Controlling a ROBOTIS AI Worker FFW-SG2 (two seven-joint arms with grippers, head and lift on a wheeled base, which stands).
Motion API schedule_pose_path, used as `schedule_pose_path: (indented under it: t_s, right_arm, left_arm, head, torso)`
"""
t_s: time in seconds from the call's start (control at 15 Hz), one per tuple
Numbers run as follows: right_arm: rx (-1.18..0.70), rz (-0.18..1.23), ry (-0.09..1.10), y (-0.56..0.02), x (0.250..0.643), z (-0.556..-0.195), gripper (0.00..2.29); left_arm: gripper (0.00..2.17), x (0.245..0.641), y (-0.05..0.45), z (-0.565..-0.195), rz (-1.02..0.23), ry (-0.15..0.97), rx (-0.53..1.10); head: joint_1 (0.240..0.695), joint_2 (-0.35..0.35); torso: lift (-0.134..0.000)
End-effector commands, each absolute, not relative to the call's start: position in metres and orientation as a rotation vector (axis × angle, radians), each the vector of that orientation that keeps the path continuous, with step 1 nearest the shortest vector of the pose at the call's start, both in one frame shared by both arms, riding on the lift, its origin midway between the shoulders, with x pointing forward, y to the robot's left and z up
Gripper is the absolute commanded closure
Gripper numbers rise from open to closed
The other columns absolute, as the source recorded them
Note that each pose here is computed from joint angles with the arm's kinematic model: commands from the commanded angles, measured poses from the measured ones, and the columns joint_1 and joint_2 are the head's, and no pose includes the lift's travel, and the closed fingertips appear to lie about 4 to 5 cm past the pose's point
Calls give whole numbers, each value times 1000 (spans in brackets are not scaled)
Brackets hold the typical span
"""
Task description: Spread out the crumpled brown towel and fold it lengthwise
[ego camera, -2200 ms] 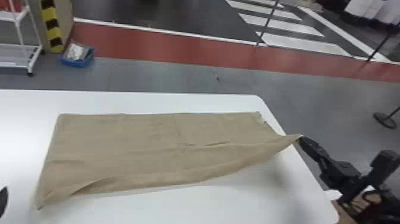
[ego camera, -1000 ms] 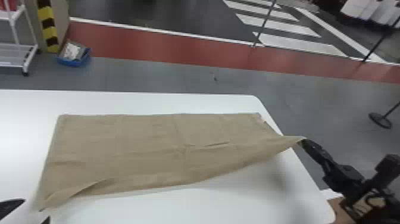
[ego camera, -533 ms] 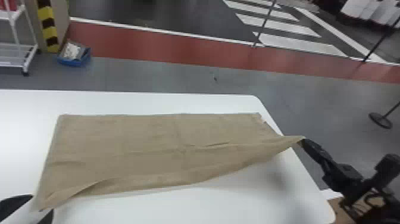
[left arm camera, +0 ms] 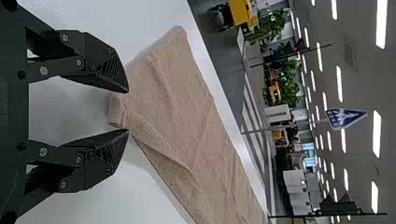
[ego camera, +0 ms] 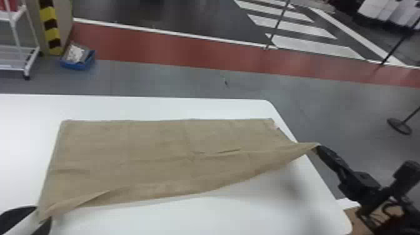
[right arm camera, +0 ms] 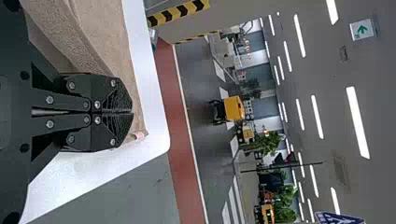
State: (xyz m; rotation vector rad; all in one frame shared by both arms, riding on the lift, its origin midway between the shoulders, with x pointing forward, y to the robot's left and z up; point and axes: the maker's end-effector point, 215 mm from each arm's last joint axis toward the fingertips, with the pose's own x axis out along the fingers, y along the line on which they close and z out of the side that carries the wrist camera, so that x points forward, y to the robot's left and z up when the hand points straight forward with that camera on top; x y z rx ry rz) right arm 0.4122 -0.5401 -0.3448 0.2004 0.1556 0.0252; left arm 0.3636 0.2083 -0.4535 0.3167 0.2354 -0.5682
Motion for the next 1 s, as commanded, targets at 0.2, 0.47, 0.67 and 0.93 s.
schedule_pose_path:
  t_s: [0.2,0.47,0.67,0.93]
  right_arm:
    - [207,23,163,-542,412,-346,1420]
    - [217,21,168,-543,410,-347,1420]
    - [226,38,165,-538,412,-343,1420]
    - [252,73,177,-521,426,-333,1420]
  left_arm:
    - [1089,365,206,-442,-569,198,313]
    - [1089,365,205,-436,-569,183,305]
    - [1092,367,210,-422,-555,159,288]
    - [1092,381,245,-402,-469,152,281]
  head:
    - [695,-350]
    - [695,-350]
    - [695,-350]
    - [695,-350]
  torso:
    - [-124]
    - [-124]
    - [-124]
    - [-124]
